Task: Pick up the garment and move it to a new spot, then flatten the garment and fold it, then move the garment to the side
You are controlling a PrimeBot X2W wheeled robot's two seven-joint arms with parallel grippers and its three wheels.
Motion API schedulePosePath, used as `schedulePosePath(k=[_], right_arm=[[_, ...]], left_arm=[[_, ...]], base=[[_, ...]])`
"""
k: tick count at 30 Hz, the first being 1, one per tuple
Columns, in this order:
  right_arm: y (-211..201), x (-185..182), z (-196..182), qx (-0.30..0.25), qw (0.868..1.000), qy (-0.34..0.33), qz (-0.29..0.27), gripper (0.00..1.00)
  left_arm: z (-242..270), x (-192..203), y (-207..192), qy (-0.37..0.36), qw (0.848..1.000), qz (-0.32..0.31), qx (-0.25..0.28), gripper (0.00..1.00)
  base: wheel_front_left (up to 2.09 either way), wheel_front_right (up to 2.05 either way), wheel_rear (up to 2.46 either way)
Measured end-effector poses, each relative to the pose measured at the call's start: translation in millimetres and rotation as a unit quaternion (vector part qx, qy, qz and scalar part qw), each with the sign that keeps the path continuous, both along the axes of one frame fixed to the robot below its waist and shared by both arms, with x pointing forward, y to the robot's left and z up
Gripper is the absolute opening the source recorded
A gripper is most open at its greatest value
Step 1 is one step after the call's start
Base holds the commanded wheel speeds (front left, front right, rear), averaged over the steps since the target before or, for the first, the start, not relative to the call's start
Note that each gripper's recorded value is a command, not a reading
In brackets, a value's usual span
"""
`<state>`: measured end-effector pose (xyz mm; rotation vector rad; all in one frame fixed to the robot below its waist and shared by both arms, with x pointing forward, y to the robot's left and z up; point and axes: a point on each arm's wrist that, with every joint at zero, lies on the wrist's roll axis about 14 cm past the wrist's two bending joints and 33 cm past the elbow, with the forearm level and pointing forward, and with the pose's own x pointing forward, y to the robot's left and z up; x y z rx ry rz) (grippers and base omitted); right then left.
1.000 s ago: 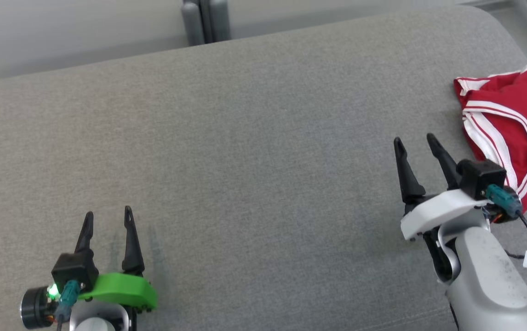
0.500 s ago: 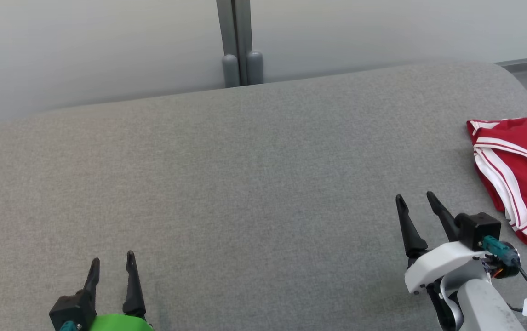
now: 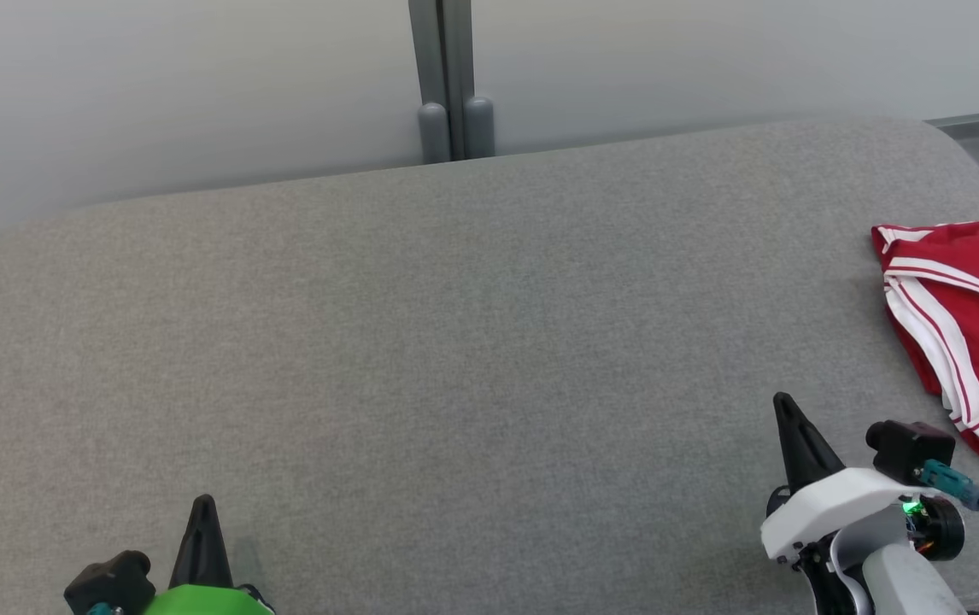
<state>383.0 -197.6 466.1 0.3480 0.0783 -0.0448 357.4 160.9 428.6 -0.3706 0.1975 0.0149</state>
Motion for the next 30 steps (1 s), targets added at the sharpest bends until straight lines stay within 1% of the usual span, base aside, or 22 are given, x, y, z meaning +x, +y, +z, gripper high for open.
schedulePosePath(k=[7, 14, 30], right_arm=[[-3.0, 0.4, 3.0, 0.057, 0.998, -0.003, -0.014, 0.00], [-5.6, 0.0, 4.1, 0.114, 0.993, -0.003, -0.026, 0.00], [-8.9, 2.2, 10.1, 0.224, 0.974, -0.008, -0.041, 0.00]], left_arm=[[3.2, 2.5, 3.7, 0.003, 0.998, 0.017, -0.054, 0.00], [6.9, 5.9, 8.3, 0.006, 0.994, 0.036, -0.107, 0.00], [18.3, 13.8, 14.5, 0.001, 0.974, 0.061, -0.216, 0.00]], base=[[0.00, 0.00, 0.00], [0.00, 0.00, 0.00], [0.00, 0.00, 0.00]])
